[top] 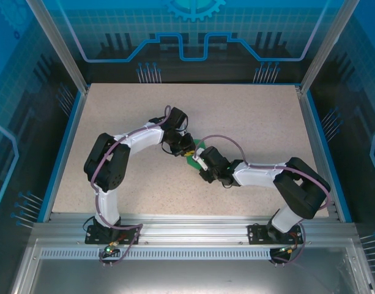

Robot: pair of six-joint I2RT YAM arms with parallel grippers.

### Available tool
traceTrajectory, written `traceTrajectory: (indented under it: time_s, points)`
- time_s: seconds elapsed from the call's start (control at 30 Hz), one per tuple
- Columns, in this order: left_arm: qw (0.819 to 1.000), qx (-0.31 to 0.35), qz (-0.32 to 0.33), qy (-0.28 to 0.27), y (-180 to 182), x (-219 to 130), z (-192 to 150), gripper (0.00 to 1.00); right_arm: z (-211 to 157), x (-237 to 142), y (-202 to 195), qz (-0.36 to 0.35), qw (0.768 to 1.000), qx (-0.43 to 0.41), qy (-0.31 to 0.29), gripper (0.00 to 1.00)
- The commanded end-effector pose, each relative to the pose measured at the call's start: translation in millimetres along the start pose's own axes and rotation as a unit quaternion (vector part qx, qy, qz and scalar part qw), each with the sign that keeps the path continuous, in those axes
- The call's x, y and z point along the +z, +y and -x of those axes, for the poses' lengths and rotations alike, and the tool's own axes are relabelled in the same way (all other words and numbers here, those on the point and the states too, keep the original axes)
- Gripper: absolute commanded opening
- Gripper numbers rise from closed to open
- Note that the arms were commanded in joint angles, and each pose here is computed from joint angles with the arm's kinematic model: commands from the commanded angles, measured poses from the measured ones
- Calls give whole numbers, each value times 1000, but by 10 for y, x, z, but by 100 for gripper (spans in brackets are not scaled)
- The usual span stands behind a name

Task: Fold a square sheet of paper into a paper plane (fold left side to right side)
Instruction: Fourth fold the wing at the center of the table.

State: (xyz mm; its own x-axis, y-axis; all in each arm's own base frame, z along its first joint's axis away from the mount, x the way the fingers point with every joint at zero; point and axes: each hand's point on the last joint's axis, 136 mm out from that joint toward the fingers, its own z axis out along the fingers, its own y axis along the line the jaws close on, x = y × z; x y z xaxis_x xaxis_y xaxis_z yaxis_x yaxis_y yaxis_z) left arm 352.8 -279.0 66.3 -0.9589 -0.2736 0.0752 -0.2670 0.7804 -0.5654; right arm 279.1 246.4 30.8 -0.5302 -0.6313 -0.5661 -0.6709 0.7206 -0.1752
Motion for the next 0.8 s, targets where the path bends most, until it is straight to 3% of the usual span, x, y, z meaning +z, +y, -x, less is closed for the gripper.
traceTrajectory:
  time_s: [0.0,0.23,0.33,0.57,0.77]
  points:
    - [1000,11,-8,-2,-69,-158,36,24,13,-24,-4,10,1000,14,-7,15]
    - [998,29,-32,-44,-84,-551,169,58,13,-37,22,31,999,24,-6,9]
    - [997,33,-40,-64,-52,-707,214,67,6,-29,27,39,999,29,-2,7]
    - [997,13,-48,-67,154,-714,147,66,48,-66,22,84,994,75,-6,0]
    - [999,3,-48,-23,233,-347,-70,51,76,-79,-3,125,985,115,-8,0]
